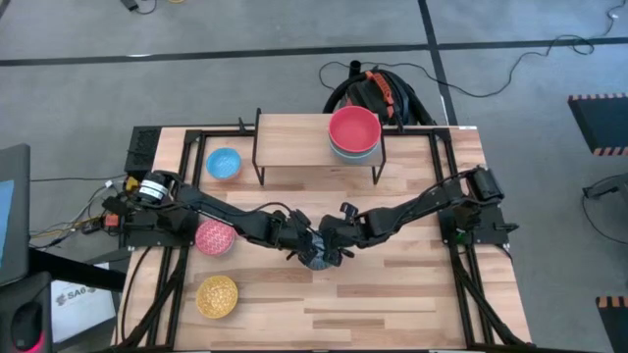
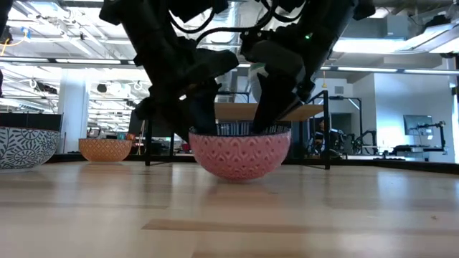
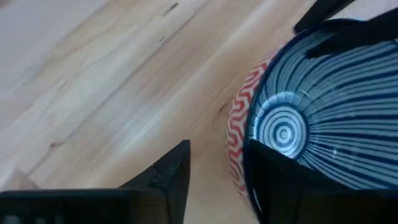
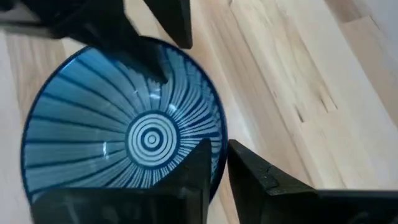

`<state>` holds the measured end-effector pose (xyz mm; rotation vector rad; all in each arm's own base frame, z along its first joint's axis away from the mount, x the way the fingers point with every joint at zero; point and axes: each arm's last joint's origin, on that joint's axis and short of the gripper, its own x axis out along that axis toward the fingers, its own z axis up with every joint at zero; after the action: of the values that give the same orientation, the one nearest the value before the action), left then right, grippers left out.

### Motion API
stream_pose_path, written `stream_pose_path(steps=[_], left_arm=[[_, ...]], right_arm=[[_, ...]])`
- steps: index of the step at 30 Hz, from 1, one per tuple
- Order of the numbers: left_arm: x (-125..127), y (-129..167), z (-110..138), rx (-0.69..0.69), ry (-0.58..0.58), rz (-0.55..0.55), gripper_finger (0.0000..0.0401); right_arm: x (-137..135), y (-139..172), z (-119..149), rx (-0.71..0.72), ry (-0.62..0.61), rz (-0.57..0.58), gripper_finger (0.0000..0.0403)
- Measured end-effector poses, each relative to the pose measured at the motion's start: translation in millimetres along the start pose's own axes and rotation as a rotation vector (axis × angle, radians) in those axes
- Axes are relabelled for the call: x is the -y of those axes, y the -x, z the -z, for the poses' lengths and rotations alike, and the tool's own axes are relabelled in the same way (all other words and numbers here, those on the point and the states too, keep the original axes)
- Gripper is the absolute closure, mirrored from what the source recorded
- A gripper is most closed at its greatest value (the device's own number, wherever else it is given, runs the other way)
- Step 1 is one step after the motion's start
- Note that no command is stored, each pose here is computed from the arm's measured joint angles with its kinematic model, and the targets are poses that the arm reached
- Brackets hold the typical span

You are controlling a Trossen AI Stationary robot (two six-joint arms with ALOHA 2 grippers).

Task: Place and stack bowls onto a shelf
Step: Put the patterned blue bowl on the shelf

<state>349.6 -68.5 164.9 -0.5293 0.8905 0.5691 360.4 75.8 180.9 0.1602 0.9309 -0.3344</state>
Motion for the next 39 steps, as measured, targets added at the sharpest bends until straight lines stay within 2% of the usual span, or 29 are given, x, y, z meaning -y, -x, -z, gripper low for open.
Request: stream_pose_path(steps=[5,12,19,27,31,39], left_arm=[[-1,0,2,-0.015,-0.035,-0.007,0.0314],[-5,-1,6,-0.051,-0.041,-0.021,0.039],[-6,-1,6,-0.063,-0.023,-0.021,0.0395],[-2,4,2,-0.048,-0.001,-0.006,0.0399],[1,23,-9,0.001,-0.017,0.009,0.0399],[0,87,-42,0.112,-0.058,-0.032,0.04]], right_arm=[[5,18,-5,0.017,-0.003,-0.012,0.0282],[16,68,-19,0.107,-0.008,-0.082,0.0235],[34,124,-31,0.271,-0.081,-0.099,0.0235],[61,161,-44,0.432,-0.128,-0.108,0.025],[75,176,-47,0.483,-0.166,-0.108,0.0255],[98,209,-46,0.589,-0.166,-0.098,0.0262]])
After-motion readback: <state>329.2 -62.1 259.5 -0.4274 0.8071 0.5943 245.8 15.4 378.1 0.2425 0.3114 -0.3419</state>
